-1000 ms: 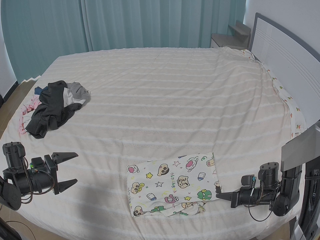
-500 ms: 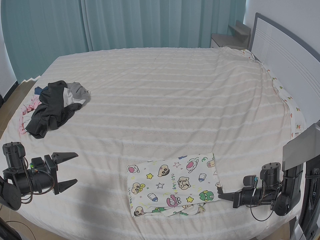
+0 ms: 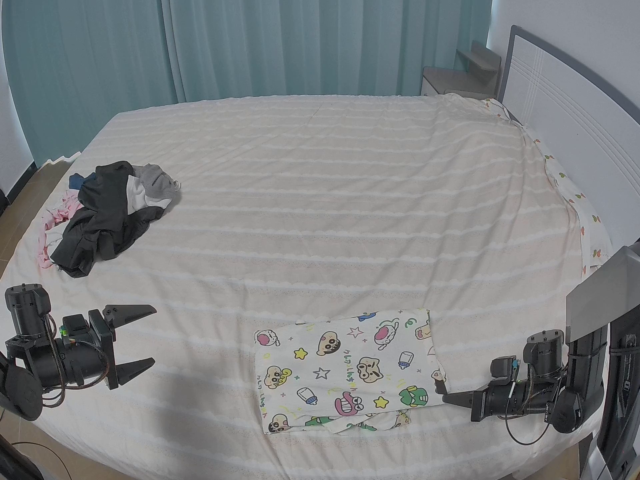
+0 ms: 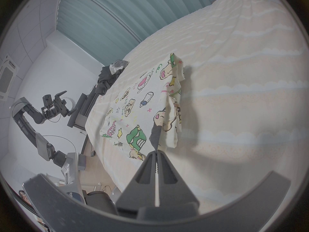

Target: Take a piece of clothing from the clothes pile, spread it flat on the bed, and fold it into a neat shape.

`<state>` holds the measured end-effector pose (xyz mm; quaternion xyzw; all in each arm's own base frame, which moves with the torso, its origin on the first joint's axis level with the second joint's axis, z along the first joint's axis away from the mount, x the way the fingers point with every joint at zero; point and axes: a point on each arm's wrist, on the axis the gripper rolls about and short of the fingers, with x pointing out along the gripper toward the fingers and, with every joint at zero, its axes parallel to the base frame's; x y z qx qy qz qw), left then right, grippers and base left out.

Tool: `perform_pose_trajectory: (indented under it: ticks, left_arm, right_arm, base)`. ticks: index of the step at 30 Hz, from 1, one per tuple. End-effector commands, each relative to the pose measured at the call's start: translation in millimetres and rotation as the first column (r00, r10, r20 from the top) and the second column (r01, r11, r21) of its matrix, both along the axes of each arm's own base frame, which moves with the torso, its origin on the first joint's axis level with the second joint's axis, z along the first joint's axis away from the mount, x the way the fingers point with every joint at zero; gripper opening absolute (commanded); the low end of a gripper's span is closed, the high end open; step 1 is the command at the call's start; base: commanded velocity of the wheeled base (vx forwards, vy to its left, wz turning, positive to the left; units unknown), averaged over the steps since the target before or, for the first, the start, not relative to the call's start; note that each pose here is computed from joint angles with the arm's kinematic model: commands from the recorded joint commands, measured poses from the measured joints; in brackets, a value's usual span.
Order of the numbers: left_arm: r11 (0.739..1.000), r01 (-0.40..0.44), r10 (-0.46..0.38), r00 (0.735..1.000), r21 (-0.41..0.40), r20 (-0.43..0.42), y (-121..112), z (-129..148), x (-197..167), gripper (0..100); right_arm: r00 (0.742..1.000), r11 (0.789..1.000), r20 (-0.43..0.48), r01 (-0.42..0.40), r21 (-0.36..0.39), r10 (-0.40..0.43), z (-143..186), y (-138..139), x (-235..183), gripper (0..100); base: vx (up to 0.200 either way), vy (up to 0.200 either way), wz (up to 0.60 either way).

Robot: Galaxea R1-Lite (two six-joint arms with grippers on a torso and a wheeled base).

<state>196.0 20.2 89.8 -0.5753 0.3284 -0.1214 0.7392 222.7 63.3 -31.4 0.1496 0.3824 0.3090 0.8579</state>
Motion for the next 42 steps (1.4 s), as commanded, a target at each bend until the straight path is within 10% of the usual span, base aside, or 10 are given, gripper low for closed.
perform_pose_trajectory:
  ticks: [1,7,8,22,32,34,35,36,42]
  left_arm:
    - [1.0,0.0,0.0,1.0,-0.001,-0.002,0,0,0,100]
    - [1.0,0.002,-0.002,1.0,0.002,-0.002,-1,-1,0,100]
    - [1.0,0.0,0.0,1.0,0.004,-0.002,-1,-1,0,100]
    - [0.971,0.143,-0.172,0.974,0.19,0.148,-55,29,1,100]
    - [0.807,0.363,-0.384,0.922,0.466,-0.054,-61,-42,25,100]
    - [0.753,0.419,-0.437,0.895,0.508,-0.091,-66,-57,28,100]
    - [0.662,0.452,-0.484,0.867,0.598,-0.118,-74,-73,37,100]
    - [0.645,0.451,-0.485,0.865,0.617,-0.126,-76,-78,42,100]
    - [0.665,0.468,-0.484,0.864,0.582,-0.141,-83,-98,66,100]
  right_arm:
    - [1.0,1.0,-0.004,0.002,-0.001,-0.002,-1,0,0,0]
    - [1.0,1.0,0.0,0.007,-0.001,-0.007,1,-2,-1,0]
    - [1.0,1.0,0.007,0.009,-0.007,-0.009,3,-4,-3,100]
    - [0.994,1.0,0.106,0.014,0.008,-0.015,22,-7,3,100]
    - [0.995,1.0,0.101,0.007,0.001,-0.007,22,-5,0,100]
    - [0.994,1.0,0.105,0.004,0.0,-0.004,22,-5,1,100]
    - [0.994,1.0,0.108,-0.003,-0.002,0.003,22,-4,0,100]
    - [0.994,1.0,0.109,-0.008,-0.004,0.009,23,-3,-1,100]
    - [0.994,1.0,0.111,-0.018,-0.002,0.018,26,-1,-5,100]
  base:
    - [0.0,0.0,0.0]
    - [0.0,0.0,0.0]
    - [0.0,0.0,0.0]
    - [0.0,0.0,0.0]
    - [0.0,0.0,0.0]
    - [0.0,0.0,0.0]
    - [0.0,0.0,0.0]
    - [0.0,0.0,0.0]
    - [0.0,0.0,0.0]
